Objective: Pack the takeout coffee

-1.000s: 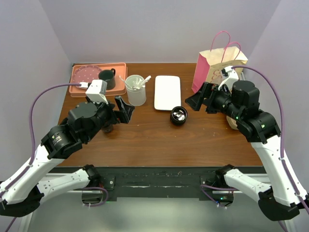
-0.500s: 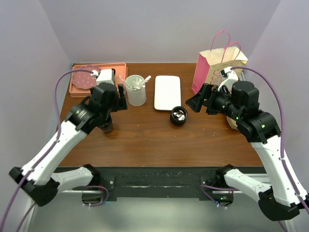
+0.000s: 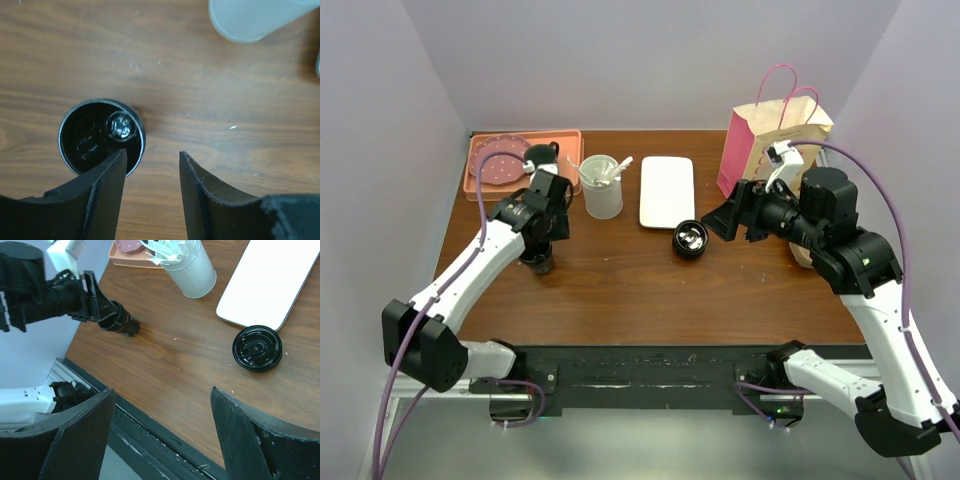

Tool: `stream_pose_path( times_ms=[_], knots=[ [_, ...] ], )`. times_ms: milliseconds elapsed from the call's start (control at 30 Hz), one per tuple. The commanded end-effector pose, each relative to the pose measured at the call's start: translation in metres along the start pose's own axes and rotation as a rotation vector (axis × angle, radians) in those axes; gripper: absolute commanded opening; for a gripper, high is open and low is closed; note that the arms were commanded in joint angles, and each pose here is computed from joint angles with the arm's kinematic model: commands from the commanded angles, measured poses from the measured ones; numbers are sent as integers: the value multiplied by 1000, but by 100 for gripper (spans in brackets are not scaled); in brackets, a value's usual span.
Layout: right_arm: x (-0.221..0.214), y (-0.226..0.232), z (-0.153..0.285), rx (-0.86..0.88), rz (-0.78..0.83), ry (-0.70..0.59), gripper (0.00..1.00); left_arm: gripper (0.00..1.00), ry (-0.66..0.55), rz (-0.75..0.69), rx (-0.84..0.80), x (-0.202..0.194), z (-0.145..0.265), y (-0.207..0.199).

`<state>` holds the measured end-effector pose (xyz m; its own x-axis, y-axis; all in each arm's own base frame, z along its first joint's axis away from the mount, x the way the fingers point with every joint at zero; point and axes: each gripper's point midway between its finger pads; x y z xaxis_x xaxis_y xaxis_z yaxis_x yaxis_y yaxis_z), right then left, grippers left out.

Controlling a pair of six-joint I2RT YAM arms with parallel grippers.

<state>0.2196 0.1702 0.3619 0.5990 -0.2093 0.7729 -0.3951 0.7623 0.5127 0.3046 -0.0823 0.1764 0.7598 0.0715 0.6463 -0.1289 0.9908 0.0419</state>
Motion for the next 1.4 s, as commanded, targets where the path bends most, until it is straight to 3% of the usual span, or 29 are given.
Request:
stream_pose_path(
  times_ms=[0, 433, 1033, 1100, 1367],
  knots=[
    [10, 13, 4, 54, 47, -17, 80, 50, 22, 12, 25, -5, -13, 5],
    [10, 15, 0, 72, 30, -24, 81, 34, 93, -51, 49, -25, -44, 10],
    [4, 10, -12, 70, 18, 1, 82, 8, 95, -87, 49, -20, -43, 10],
    [3, 11, -13, 72, 18, 3, 82, 0, 96, -89, 51, -19, -42, 10],
    [3, 10, -15, 71, 15, 5, 82, 0, 90, -98, 79, -13, -35, 17]
  ],
)
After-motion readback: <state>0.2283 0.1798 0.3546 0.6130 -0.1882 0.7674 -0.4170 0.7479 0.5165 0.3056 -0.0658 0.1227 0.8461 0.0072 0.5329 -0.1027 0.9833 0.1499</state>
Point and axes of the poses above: each gripper's point midway between its finger pads, its own z axis back along the fingers, its own y axis along the line the jaws close on, x = y × z, and after that the axes turned 2 degrees about -z, right-handed
